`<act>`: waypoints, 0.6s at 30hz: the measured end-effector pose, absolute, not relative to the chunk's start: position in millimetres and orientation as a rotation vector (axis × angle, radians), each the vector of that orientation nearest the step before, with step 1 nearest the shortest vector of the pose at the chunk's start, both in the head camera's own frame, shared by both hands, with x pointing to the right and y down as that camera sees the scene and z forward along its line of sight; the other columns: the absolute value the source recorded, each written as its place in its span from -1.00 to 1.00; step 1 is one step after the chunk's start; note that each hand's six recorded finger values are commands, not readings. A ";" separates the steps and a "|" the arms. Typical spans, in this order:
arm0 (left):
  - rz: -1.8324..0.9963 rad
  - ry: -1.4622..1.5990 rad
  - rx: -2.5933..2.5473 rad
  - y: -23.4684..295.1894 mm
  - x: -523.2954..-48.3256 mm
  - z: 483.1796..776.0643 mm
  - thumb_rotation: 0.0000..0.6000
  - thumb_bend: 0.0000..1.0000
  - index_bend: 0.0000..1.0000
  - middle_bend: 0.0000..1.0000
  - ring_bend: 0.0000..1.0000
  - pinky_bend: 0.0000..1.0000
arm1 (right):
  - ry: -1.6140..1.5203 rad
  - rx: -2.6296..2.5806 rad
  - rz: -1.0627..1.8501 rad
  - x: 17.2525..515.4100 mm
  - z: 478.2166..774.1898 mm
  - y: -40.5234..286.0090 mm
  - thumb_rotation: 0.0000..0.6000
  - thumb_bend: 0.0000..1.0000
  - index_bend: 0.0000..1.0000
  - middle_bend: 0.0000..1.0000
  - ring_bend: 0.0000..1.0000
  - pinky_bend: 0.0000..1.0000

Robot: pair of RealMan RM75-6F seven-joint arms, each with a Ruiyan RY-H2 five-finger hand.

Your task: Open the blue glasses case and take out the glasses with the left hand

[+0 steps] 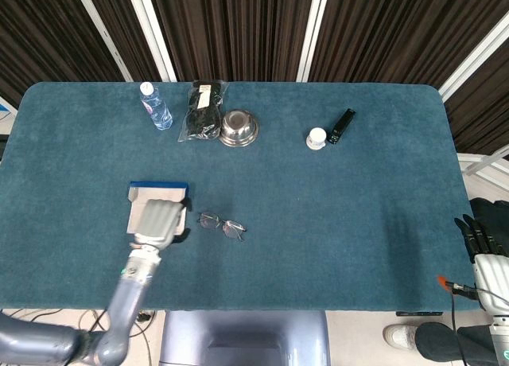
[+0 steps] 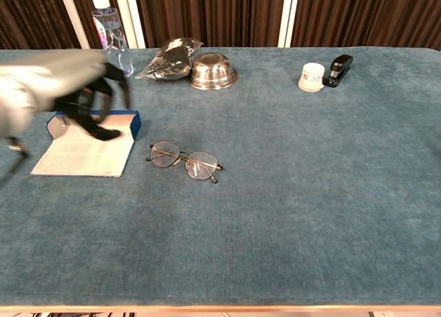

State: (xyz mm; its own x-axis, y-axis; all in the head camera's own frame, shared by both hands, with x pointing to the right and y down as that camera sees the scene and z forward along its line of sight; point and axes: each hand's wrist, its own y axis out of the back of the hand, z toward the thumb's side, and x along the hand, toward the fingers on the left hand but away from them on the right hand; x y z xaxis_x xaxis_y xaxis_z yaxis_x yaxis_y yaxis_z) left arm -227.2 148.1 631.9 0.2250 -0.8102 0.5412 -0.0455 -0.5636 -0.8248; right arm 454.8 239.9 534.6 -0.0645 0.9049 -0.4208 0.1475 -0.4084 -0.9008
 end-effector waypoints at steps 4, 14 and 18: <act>-1.336 0.863 -1.757 160.0 -270.7 613.3 1.00 -0.61 -0.86 -0.69 -0.67 -0.38 | -1.146 -1.574 1.532 454.6 534.5 240.1 1.00 -0.68 -1.00 -1.00 -1.00 -0.57; -1.389 0.857 -1.582 218.9 -397.0 576.5 1.00 -0.80 -1.00 -1.00 -1.00 -0.88 | -1.134 -1.551 1.520 453.9 533.6 239.7 1.00 -0.68 -1.00 -1.00 -1.00 -0.57; -1.432 0.828 -1.546 233.5 -421.0 573.0 1.00 -0.80 -1.00 -1.00 -1.00 -0.91 | -1.131 -1.545 1.517 453.2 533.7 239.9 1.00 -0.69 -1.00 -1.00 -1.00 -0.58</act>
State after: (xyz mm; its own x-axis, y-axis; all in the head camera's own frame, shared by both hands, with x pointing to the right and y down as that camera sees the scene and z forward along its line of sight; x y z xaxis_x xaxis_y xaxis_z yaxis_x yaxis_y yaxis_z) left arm -421.0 233.5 573.0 0.1250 -0.8958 0.4264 0.0773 -0.4197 -0.9044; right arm 453.2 239.9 533.7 -0.0598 0.9166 -0.3954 0.1176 -0.3869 -0.9146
